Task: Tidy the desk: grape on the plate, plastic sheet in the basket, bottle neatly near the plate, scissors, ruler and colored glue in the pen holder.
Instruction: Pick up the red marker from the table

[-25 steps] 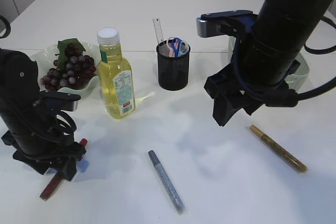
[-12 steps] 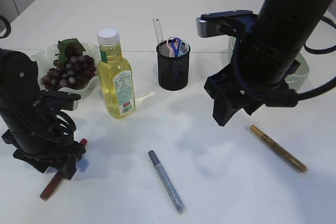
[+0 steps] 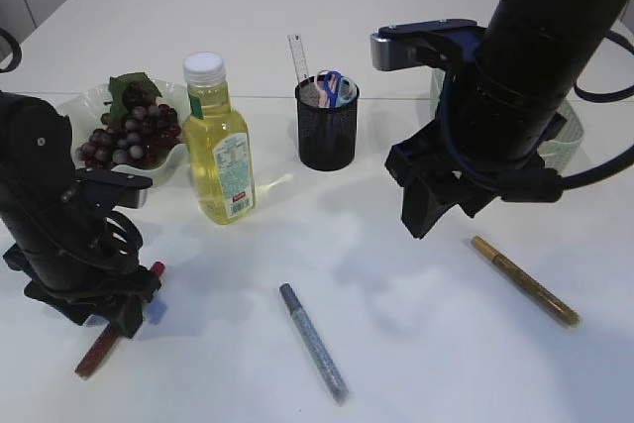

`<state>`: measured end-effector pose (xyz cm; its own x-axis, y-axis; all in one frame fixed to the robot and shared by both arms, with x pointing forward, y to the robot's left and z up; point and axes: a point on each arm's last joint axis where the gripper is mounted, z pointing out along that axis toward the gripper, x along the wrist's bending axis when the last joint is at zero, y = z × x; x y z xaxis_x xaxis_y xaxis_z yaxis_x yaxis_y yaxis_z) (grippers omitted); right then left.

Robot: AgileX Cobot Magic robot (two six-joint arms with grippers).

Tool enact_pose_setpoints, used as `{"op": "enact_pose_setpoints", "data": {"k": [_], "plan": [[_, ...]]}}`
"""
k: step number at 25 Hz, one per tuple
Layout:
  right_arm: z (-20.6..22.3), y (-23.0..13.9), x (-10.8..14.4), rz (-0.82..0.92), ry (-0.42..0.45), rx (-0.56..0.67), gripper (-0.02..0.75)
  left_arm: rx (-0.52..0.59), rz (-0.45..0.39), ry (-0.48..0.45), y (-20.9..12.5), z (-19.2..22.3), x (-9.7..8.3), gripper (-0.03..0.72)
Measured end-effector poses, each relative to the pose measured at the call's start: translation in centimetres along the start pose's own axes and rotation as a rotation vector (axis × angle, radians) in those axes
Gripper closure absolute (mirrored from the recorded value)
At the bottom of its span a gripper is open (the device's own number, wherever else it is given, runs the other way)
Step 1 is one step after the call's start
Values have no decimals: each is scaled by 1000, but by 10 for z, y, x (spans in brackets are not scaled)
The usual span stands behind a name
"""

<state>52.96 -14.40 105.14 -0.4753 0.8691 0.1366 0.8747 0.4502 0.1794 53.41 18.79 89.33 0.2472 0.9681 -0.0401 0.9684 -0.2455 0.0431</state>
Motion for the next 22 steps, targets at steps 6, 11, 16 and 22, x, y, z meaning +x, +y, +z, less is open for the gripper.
{"op": "enact_pose_setpoints", "data": {"k": [6,11,16,22], "plan": [[0,0,0,-2,0,0,241,0,14,1,0,0,0,305],[0,0,0,-3,0,0,242,0,21,2,0,0,0,351],[0,0,0,-6,0,0,242,0,26,3,0,0,0,397],[0,0,0,-8,0,0,241,6,52,6,-1,0,-1,431]]}}
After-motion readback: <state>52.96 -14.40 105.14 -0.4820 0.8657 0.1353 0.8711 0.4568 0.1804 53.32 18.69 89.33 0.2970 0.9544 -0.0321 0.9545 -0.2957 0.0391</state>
